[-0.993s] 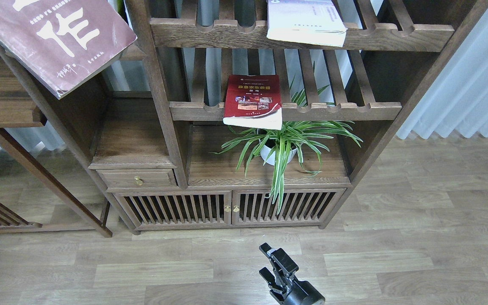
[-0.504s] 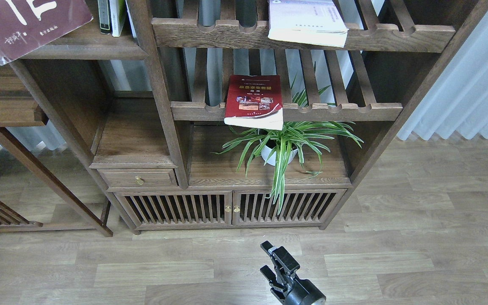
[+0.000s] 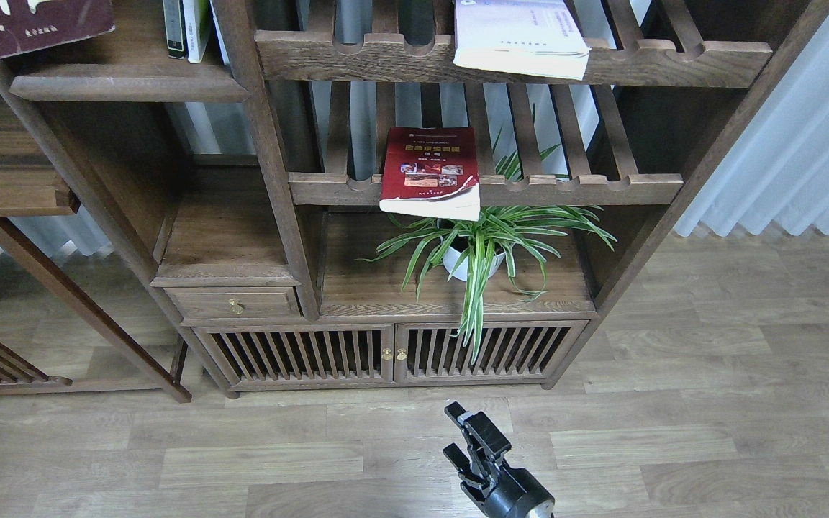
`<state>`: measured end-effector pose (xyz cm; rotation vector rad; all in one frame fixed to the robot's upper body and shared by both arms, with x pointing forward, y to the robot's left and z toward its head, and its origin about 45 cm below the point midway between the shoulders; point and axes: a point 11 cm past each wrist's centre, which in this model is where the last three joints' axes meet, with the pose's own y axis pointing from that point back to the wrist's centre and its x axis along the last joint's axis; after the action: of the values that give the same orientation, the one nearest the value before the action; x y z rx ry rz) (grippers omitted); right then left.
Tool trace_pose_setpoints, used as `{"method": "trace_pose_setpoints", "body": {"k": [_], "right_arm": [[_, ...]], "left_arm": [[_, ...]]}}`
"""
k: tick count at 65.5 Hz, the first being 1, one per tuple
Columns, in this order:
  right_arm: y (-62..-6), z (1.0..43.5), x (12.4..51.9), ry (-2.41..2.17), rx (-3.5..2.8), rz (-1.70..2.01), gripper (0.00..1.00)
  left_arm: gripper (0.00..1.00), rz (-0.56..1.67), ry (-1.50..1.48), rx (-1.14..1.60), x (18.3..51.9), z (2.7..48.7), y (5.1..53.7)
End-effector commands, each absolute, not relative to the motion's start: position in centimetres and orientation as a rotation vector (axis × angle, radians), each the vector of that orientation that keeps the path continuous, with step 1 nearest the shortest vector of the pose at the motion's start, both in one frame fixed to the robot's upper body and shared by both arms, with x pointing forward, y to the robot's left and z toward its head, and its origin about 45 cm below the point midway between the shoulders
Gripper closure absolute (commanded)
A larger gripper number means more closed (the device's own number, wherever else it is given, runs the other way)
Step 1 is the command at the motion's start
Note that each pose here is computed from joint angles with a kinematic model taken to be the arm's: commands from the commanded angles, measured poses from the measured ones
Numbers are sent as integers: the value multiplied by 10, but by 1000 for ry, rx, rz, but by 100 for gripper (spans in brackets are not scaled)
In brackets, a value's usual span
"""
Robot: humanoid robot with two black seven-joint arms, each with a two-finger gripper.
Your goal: Organize books on shelf
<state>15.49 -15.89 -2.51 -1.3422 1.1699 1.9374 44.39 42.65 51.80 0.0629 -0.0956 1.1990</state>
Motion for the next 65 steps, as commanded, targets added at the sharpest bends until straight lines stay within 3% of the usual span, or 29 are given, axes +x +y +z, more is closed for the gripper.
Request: {"method": "trace_pose_setpoints", "body": {"k": [1, 19, 45, 65], "right_arm": [[-158, -23, 159, 1160, -1350, 1931, 0], [-152, -12, 173, 1116, -1376, 1904, 0], [-141, 10, 200, 1031, -1439, 1859, 0], [-139, 19, 216, 1005, -1471, 1832, 0]], "left_arm": [[92, 1197, -112, 50, 452, 519, 419], [92, 1129, -150, 30, 468, 521, 377], [92, 1190, -159, -197, 487, 538, 390], [92, 1237, -75, -310, 510, 515, 389]]}}
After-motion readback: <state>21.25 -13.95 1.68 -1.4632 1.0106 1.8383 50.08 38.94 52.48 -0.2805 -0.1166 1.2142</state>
